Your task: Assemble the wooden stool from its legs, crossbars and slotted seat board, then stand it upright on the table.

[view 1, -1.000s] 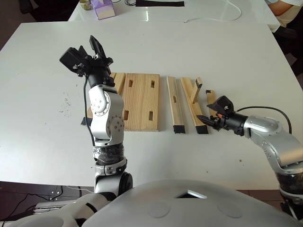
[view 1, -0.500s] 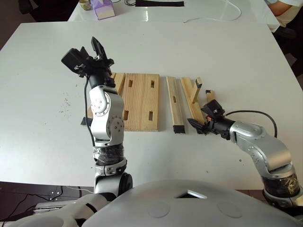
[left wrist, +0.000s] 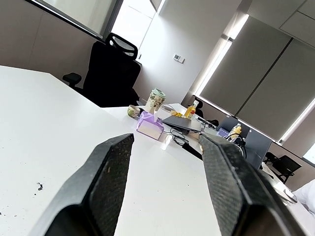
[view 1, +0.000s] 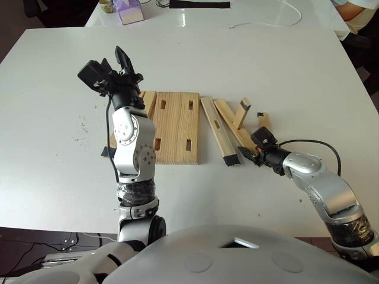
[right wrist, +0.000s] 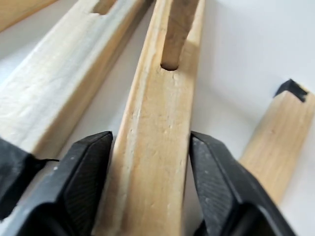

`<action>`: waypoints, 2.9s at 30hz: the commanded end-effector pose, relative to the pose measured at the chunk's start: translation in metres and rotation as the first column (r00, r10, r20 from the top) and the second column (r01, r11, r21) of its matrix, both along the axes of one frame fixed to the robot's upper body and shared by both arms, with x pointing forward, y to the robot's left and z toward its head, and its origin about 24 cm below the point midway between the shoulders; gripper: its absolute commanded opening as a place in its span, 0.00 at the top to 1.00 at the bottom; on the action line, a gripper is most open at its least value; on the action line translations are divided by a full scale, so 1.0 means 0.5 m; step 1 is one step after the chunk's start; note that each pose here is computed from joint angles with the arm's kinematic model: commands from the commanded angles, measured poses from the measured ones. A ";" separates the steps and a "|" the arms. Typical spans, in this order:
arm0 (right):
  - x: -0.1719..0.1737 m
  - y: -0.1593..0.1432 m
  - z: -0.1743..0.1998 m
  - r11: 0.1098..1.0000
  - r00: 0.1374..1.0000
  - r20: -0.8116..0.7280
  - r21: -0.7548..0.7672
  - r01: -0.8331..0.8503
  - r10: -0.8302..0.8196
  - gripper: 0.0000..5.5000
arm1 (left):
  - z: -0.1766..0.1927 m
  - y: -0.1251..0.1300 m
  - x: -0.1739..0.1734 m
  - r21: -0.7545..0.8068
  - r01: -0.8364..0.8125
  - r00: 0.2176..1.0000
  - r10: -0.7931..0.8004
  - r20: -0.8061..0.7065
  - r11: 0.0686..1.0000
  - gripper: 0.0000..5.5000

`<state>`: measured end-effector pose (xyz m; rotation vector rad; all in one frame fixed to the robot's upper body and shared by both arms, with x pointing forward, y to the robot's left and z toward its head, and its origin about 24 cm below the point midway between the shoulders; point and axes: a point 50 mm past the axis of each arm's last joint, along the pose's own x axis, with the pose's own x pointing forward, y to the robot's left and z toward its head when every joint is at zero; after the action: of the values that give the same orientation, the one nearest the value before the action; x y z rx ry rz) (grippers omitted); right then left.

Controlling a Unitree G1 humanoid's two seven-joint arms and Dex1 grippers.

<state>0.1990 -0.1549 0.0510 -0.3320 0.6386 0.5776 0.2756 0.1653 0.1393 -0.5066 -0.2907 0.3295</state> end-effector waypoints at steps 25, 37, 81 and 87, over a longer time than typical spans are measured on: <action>0.170 -0.014 0.336 0.368 0.914 0.259 0.854 -0.368 0.314 0.62 | 0.145 0.007 0.001 -0.148 0.935 0.354 -0.856 0.376 0.321 0.35; 0.132 0.016 0.330 0.322 0.775 0.276 0.792 -0.518 0.568 0.62 | 0.196 -0.030 -0.040 -0.069 0.998 0.034 -0.926 0.376 0.009 0.35; 0.146 -0.058 0.282 0.545 0.777 0.334 0.567 -0.617 0.533 0.41 | 0.133 0.028 -0.054 0.088 0.985 0.137 -0.979 0.149 0.151 0.63; 0.150 -0.106 0.259 0.684 0.818 0.364 0.451 -0.574 0.446 0.37 | 0.116 0.078 -0.065 0.146 0.959 0.245 -0.969 0.018 0.245 0.63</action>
<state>0.2704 -0.1996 0.1783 0.0143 0.1477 1.2940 0.2483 0.1950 0.1950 -0.6062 -0.0346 -1.0076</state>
